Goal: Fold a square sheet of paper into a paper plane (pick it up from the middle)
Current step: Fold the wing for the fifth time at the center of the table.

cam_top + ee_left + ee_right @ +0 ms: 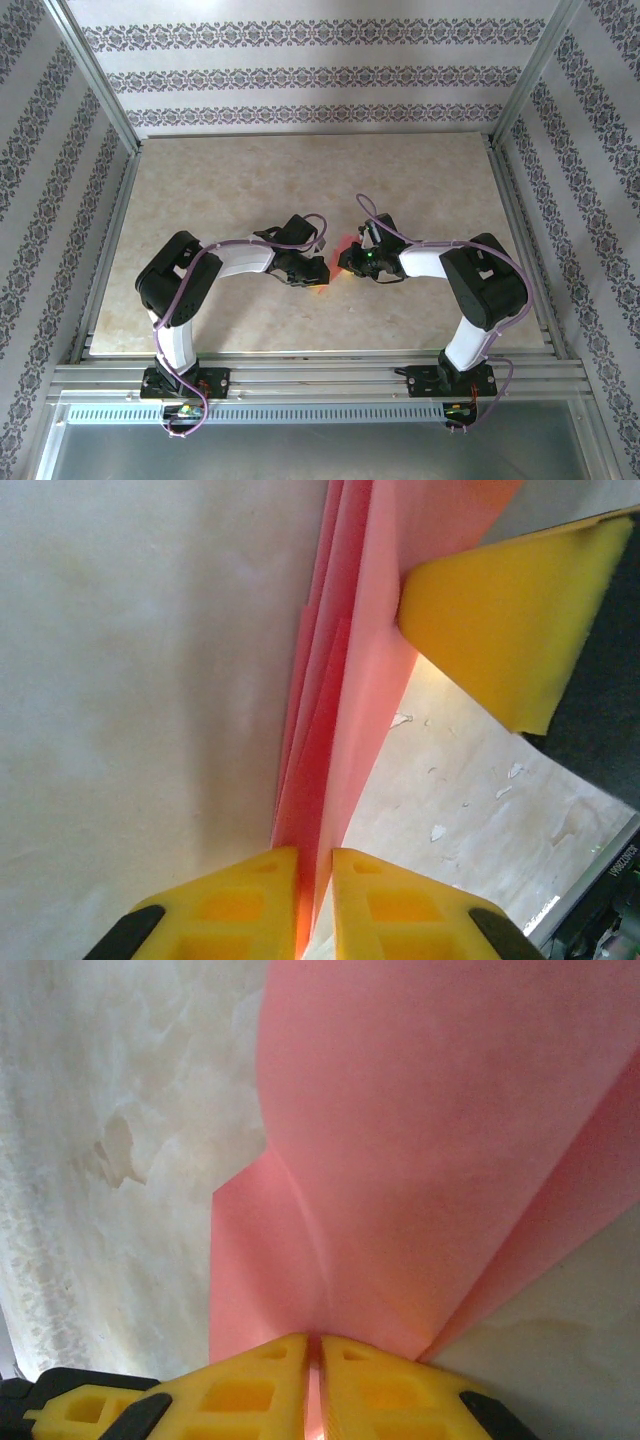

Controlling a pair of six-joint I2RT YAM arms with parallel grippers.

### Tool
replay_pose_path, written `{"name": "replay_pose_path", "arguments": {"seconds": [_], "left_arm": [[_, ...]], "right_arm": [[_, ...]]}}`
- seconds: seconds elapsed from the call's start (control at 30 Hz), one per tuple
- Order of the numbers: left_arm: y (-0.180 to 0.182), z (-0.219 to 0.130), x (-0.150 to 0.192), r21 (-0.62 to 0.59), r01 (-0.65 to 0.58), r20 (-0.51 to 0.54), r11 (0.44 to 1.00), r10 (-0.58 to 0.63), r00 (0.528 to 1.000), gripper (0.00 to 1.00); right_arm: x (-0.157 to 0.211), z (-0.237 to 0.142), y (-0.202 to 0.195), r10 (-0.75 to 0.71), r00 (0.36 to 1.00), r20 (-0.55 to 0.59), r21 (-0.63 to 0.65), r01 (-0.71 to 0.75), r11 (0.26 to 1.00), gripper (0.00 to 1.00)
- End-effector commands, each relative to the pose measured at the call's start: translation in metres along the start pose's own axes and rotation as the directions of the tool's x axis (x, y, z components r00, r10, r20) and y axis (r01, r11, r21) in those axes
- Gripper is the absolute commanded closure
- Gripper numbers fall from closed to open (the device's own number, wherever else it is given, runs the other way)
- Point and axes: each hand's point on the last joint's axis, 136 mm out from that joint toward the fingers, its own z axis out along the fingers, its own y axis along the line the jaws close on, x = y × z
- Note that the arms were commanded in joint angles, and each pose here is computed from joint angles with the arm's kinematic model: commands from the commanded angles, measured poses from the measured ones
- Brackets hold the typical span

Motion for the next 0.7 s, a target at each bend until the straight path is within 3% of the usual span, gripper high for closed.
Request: {"name": "replay_pose_path", "arguments": {"seconds": [0.0,0.43,0.67], "left_arm": [[0.011,-0.008,0.006,-0.039,0.013,-0.012,0.999,-0.014,1.0,0.86],[0.02,-0.004,0.009,-0.076,0.02,-0.03,0.997,-0.022,0.999,0.87],[0.004,-0.054,-0.01,-0.13,-0.039,0.087,0.991,0.05,0.995,0.65]], "right_arm": [[0.005,0.006,-0.039,0.031,1.0,0.003,0.159,-0.031,0.987,0.85],[0.004,0.007,-0.039,0.033,0.999,0.001,0.163,-0.032,0.986,0.85],[0.006,0.007,-0.042,0.042,0.999,-0.01,0.184,-0.04,0.982,0.85]]}}
